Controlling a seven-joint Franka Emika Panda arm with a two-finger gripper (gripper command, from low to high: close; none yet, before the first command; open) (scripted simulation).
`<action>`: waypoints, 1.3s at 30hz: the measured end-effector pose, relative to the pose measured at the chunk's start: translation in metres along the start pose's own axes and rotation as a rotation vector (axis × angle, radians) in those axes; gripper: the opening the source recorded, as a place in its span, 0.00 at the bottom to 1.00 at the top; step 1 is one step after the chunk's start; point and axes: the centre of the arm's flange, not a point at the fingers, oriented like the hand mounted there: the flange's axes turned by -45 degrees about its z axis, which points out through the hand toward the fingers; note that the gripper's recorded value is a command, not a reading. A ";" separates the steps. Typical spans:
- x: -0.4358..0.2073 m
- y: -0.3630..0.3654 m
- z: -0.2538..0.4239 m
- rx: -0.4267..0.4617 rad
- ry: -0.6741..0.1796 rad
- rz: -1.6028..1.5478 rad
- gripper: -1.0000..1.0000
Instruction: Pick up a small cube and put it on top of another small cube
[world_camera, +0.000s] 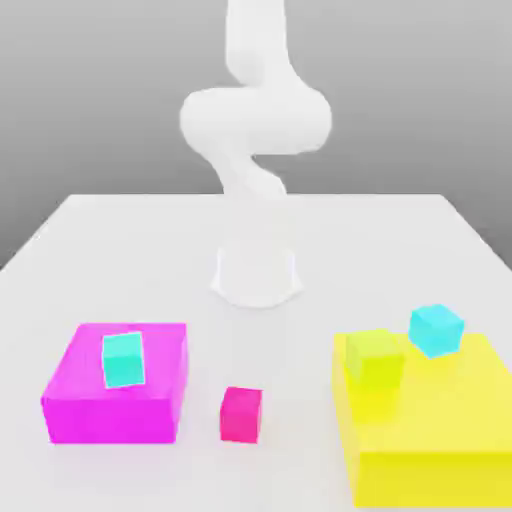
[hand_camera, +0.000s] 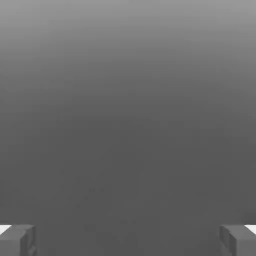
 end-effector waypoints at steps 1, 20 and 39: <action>-0.004 0.003 0.019 0.019 -0.024 -0.038 0.50; -0.174 -0.004 0.286 0.329 -0.394 -0.750 0.50; -0.338 0.004 0.368 0.492 -0.609 -1.270 0.50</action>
